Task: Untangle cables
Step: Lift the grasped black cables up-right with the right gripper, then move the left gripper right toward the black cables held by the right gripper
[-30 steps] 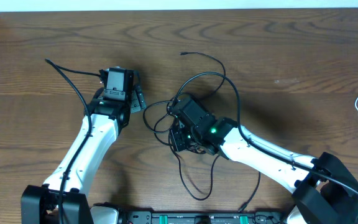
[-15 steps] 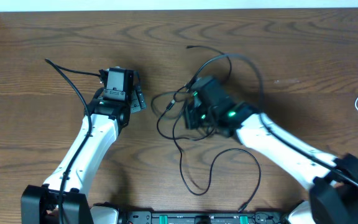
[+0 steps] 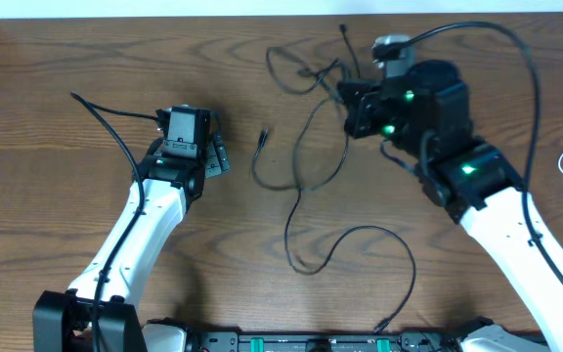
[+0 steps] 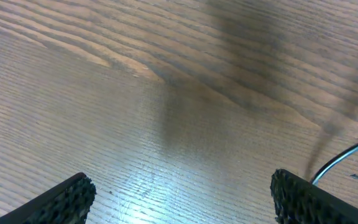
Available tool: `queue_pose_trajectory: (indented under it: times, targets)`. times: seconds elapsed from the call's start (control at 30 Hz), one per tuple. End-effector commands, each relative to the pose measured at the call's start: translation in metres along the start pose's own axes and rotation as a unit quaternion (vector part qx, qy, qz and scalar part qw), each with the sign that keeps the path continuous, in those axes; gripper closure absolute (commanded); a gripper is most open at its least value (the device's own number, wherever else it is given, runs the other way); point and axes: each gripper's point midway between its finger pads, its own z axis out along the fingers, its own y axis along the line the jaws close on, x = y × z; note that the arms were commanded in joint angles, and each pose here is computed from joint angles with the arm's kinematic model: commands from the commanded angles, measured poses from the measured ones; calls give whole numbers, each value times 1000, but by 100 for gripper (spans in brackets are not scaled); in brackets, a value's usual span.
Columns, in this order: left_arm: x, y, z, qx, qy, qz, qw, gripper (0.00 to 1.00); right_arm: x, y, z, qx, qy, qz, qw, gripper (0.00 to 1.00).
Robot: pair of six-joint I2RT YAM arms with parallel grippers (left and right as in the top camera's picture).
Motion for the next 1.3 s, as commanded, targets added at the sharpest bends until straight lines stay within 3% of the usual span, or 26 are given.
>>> queue_pose_trajectory:
  times: [0.0,0.37,1.27]
  targets:
    - [-7,2,-6,-3,-12,-9,1000,9,-30,9,-14,-13,-48,-17,999,99]
    - [-7,2,-6,-3,-12,-9,1000,9,-37,11,-15,-17,-63,-27,998,99]
    - [-7,2,-6,-3,-12,-9,1000,9,-7,-10,-13,31,-4,-16,999,99]
